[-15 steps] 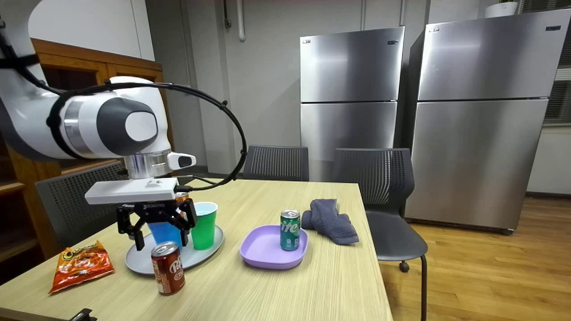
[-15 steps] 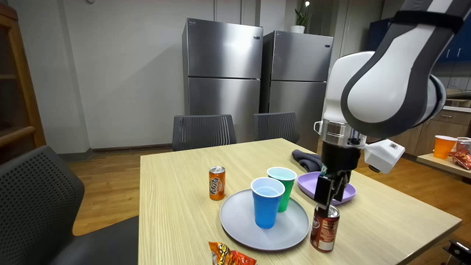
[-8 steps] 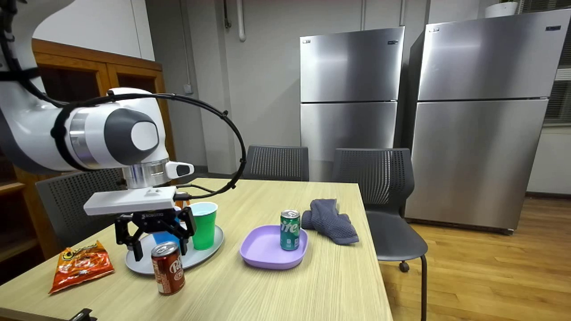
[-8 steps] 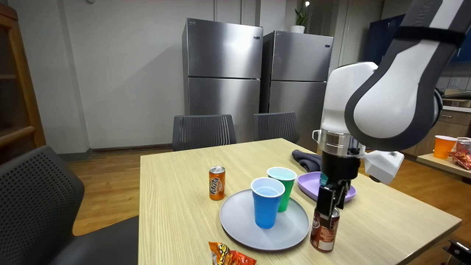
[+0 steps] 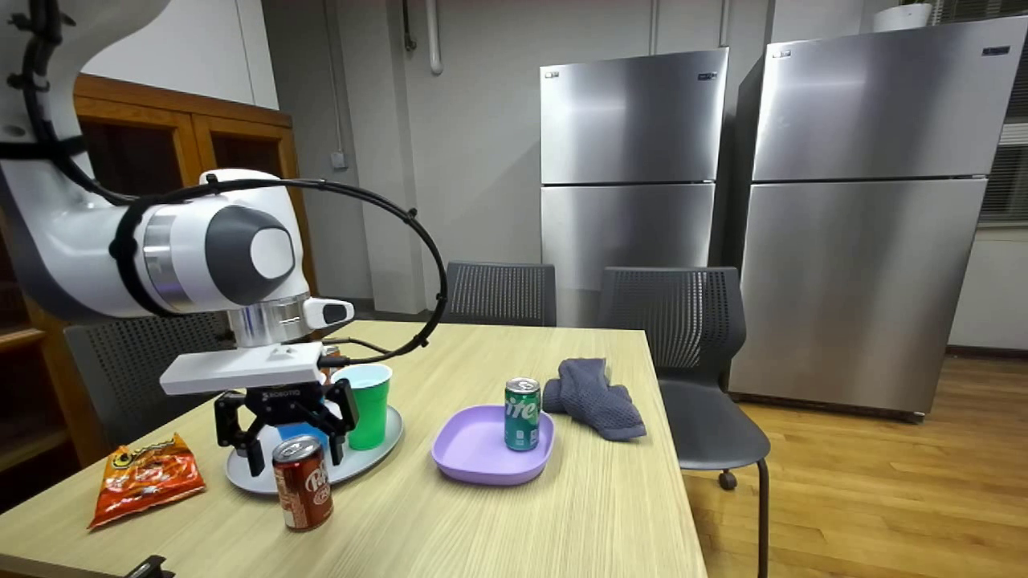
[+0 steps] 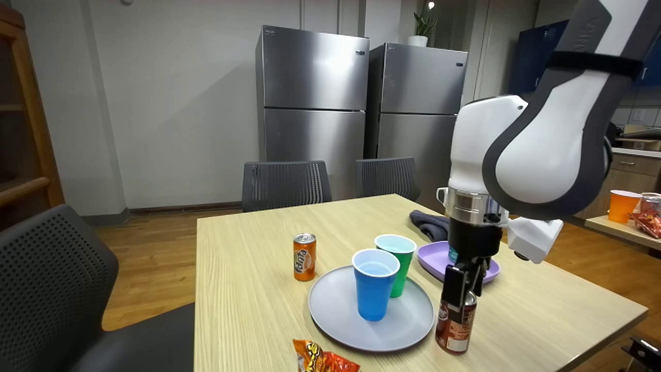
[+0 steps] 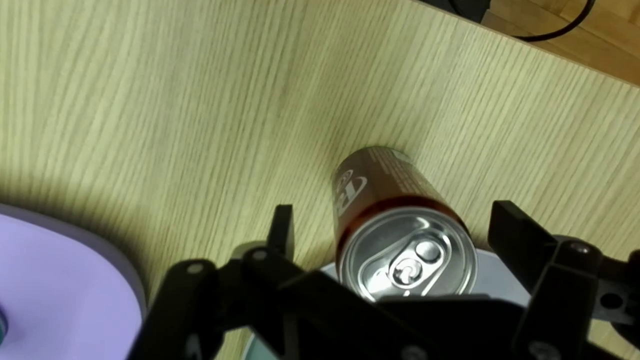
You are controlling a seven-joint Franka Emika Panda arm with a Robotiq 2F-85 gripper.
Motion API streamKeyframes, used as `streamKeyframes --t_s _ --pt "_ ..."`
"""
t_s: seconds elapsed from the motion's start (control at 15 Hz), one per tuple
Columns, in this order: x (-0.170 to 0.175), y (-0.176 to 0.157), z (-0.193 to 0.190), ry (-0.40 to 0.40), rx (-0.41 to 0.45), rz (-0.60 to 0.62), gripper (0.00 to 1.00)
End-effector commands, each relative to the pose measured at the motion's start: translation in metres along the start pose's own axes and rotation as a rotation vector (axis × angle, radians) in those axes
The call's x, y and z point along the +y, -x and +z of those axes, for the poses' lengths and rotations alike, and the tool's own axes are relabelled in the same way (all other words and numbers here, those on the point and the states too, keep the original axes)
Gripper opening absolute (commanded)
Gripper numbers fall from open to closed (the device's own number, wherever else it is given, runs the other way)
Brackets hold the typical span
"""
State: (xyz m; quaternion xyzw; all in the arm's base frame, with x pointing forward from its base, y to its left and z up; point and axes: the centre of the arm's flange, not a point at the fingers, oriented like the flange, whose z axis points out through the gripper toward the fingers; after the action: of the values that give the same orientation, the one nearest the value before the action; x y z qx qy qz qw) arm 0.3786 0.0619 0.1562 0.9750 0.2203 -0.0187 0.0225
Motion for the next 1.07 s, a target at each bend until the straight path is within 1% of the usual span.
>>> streamKeyframes --t_s 0.0,0.2,0.27,0.33,0.4,0.47,0.67,0.73,1.0 --pt "-0.001 -0.012 0.007 0.014 0.01 0.018 1.0" --pt "-0.001 -0.015 0.008 0.011 0.009 0.023 1.0" --pt "-0.001 -0.015 0.009 0.011 0.01 0.022 0.93" --pt "-0.001 -0.015 0.009 0.012 0.011 0.02 0.74" --pt "-0.001 -0.015 0.009 0.011 0.011 0.019 0.68" --pt "-0.001 -0.015 0.01 0.01 0.011 0.02 0.68" --pt "-0.001 -0.015 0.006 -0.007 0.016 0.022 0.44" --pt "-0.001 -0.015 0.003 -0.009 0.021 0.022 0.38" --pt "0.0 -0.012 -0.012 -0.05 0.034 0.042 0.38"
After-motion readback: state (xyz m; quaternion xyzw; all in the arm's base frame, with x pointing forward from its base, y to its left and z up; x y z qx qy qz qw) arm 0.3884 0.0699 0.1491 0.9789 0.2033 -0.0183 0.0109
